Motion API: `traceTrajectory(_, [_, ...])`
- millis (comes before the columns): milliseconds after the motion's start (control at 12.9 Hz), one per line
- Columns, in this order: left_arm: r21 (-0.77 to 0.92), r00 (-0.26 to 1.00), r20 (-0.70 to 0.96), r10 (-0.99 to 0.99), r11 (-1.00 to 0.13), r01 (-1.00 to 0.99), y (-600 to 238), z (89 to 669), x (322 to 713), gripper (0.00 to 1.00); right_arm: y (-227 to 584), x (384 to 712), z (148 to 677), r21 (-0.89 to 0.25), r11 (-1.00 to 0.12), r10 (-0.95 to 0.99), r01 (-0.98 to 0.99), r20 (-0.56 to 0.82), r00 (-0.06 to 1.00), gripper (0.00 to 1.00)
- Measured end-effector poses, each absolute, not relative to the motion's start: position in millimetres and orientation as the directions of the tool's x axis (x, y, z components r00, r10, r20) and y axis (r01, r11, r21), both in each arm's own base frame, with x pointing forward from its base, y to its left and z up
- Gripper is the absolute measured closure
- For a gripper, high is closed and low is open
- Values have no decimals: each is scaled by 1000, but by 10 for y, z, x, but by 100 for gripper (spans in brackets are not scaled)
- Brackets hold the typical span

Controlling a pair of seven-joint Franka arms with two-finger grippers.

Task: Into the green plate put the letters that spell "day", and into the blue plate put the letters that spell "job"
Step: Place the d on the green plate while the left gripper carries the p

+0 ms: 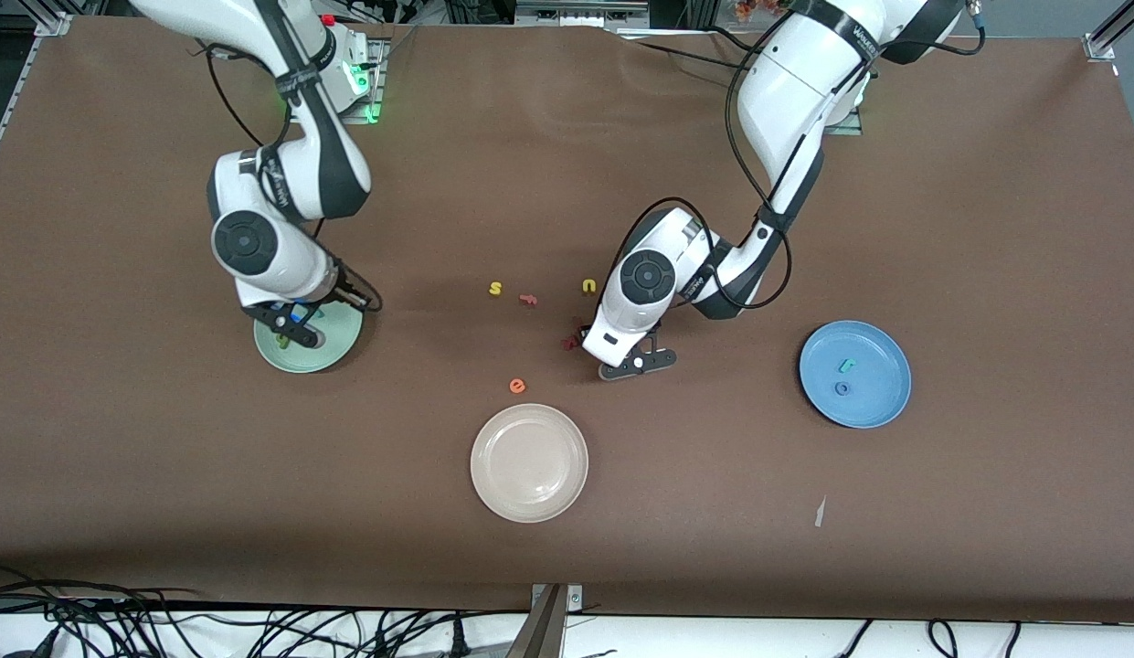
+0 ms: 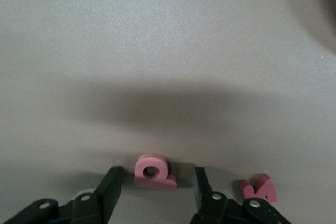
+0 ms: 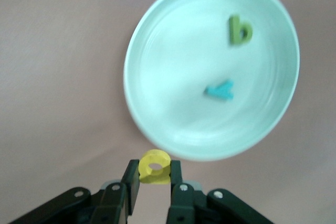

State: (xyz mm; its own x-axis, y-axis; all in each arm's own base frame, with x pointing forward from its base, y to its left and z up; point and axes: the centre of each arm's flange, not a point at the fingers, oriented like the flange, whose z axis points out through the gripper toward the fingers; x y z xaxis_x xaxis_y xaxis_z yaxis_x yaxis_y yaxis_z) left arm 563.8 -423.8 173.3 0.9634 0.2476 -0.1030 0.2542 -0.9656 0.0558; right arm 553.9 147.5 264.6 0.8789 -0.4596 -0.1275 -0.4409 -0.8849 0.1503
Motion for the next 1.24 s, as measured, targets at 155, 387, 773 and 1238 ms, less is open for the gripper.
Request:
traceTrajectory(155, [54,964,-100,246,-966,252,-4234,1734,5642,50,1340,5604,2406,149,-893,-443,-426,-116,889,72])
traceTrajectory(387, [53,965,-95,243,-967,249,-4231,1740,5652,61,1356,5605,2238,160,-896,-434,-414,-118,893,48])
traceTrajectory(773, [41,972,-72,225,-973,229,-4218,1752,5674,64,1375,5948,3009,128,-946,-315,-299,-136,939,0])
traceTrajectory(1238, [-35,974,-106,202,-979,200,-3633,2130,6048,64,659,6278,4191,73,-997,-7,4,-139,990,0])
